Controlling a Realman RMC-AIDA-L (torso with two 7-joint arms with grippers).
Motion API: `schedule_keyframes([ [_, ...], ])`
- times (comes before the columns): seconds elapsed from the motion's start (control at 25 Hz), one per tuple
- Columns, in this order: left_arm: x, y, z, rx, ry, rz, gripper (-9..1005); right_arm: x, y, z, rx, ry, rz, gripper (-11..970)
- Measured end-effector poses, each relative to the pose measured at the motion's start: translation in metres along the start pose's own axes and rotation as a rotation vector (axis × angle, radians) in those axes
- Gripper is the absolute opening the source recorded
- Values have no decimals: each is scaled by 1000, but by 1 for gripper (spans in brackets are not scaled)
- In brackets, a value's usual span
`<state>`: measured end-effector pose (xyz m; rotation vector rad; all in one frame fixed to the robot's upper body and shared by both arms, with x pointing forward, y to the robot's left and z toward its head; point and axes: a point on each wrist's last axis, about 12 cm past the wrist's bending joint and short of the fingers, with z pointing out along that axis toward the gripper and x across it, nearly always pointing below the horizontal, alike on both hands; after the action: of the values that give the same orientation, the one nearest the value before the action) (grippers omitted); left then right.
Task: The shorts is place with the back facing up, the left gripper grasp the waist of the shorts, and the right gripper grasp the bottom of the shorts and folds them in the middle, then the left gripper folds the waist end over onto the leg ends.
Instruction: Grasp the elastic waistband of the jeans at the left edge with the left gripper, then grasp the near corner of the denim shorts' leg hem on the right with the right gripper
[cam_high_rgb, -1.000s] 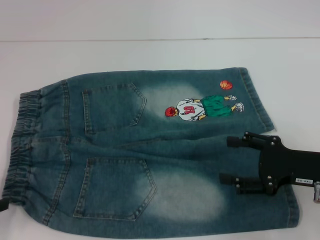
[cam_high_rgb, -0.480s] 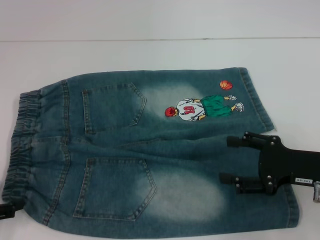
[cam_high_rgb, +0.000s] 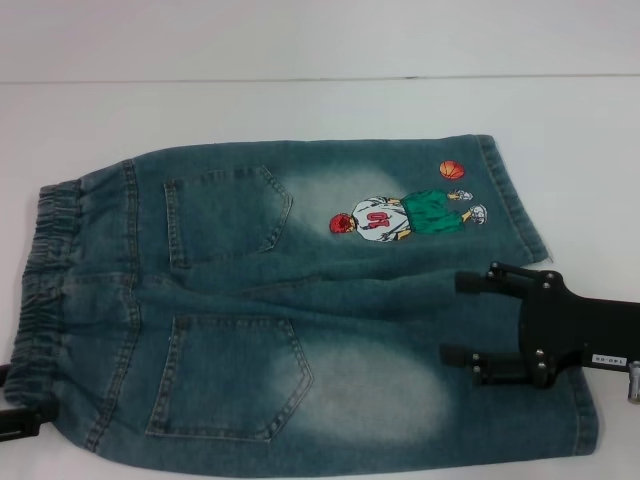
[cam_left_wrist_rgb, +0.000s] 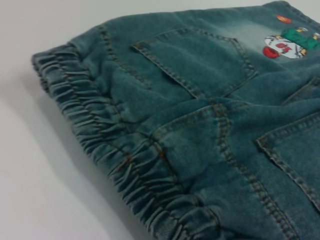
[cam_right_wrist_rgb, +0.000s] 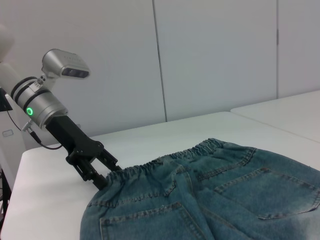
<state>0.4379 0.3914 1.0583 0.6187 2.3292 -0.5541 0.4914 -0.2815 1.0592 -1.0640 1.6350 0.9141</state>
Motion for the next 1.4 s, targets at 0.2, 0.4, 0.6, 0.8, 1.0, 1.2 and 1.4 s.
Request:
schedule_keyframes([
  [0.2, -3, -1, 1, 12, 4, 12, 839, 0, -1, -1, 7, -3, 1, 911],
  [0.4, -5, 0, 2, 7, 3, 15, 674, 1, 0, -2, 11, -3, 5, 911],
  [0.6, -10, 0, 0, 11, -6, 27, 525, 2, 1, -5, 25, -9, 14, 912],
  [0.8, -18, 0, 3, 26, -10, 44, 320, 0, -2, -10, 30, 8, 86, 912],
  [1.0, -24, -1, 8, 47, -1, 62, 134, -13, -10, -17, 42, 55, 158, 911],
  [1.2, -28, -2, 9, 77, 12, 81, 45, -40, -21, -23, 21, 235, 259, 911],
  [1.4, -29, -2, 10, 80, 13, 86, 45, -73, -27, -27, -71, 444, 334, 912],
])
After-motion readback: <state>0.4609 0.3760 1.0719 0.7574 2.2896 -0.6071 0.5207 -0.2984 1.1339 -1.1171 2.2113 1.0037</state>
